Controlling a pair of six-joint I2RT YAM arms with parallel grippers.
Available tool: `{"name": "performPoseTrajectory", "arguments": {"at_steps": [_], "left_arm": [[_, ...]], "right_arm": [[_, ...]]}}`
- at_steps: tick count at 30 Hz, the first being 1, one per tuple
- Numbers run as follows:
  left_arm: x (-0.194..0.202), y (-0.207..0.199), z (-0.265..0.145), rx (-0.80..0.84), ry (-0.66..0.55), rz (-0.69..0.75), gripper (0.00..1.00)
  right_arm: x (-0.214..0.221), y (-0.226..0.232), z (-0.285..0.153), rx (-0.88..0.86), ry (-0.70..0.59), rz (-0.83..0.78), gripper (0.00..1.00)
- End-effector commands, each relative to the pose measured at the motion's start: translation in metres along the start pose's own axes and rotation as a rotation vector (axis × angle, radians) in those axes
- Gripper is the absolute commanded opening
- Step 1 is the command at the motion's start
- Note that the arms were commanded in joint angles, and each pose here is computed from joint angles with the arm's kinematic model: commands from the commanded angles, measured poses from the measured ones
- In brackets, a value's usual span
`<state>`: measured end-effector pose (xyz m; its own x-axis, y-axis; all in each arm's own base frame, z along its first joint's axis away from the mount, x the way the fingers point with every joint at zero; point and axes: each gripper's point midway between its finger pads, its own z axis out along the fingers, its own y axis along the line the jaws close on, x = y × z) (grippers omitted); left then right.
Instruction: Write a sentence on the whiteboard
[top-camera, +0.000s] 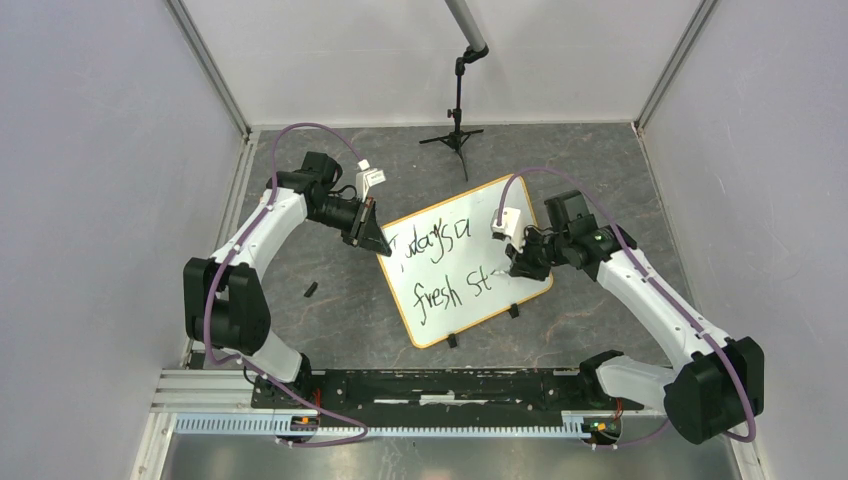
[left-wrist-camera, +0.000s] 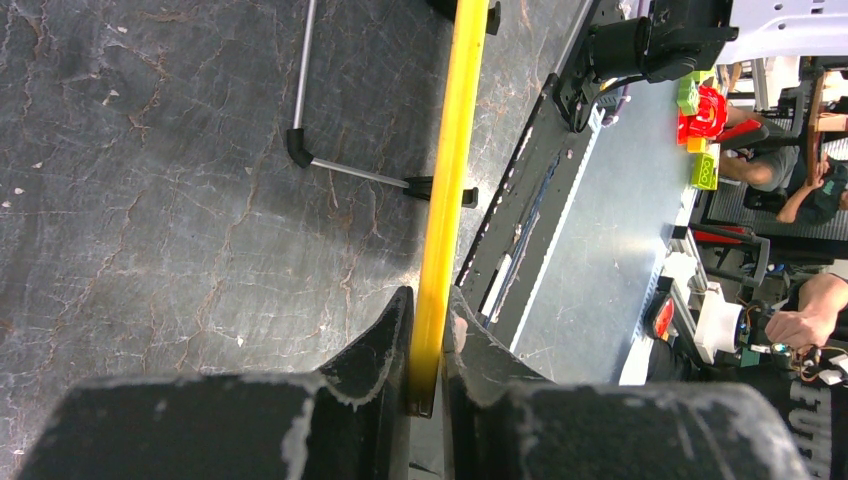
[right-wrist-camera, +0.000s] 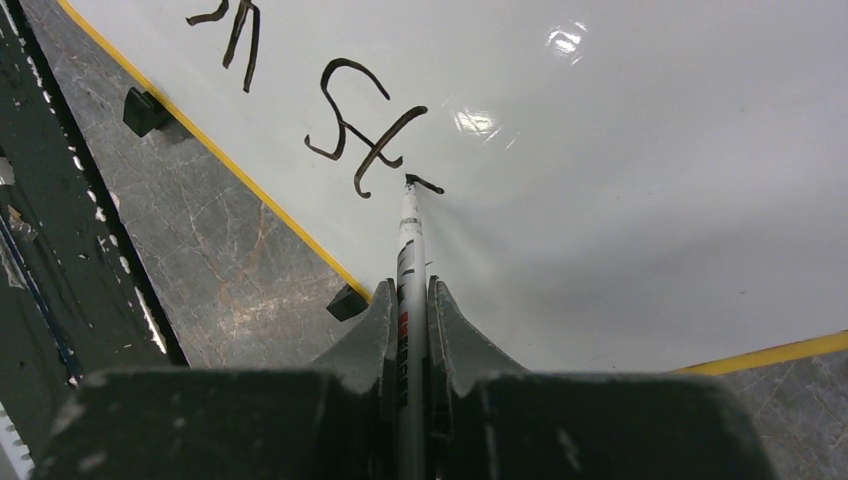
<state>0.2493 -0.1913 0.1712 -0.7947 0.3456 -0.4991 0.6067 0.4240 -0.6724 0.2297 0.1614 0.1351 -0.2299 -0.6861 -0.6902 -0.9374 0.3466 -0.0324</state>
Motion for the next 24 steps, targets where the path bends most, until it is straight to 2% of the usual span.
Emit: {"name": "performPoseTrajectory", "arguments": {"at_steps": [1, 10, 24], "left_arm": [[0.001, 0.029, 0.002, -0.119, 0.028, 0.101, 0.03], [0.001, 0.03, 0.003, -0.116, 0.031, 0.099, 0.03], [0.002, 0.029, 0.002, -0.123, 0.03, 0.103, 0.02]], "right_arm": [[0.007, -0.001, 0.008, 0.0, 0.013, -0.027, 0.0], [0.021, 0.001, 0.006, 0.018, 0.054, -0.047, 0.0], [-0.015, -0.03, -0.011, 0.132, -0.017, -0.049, 0.0]]}}
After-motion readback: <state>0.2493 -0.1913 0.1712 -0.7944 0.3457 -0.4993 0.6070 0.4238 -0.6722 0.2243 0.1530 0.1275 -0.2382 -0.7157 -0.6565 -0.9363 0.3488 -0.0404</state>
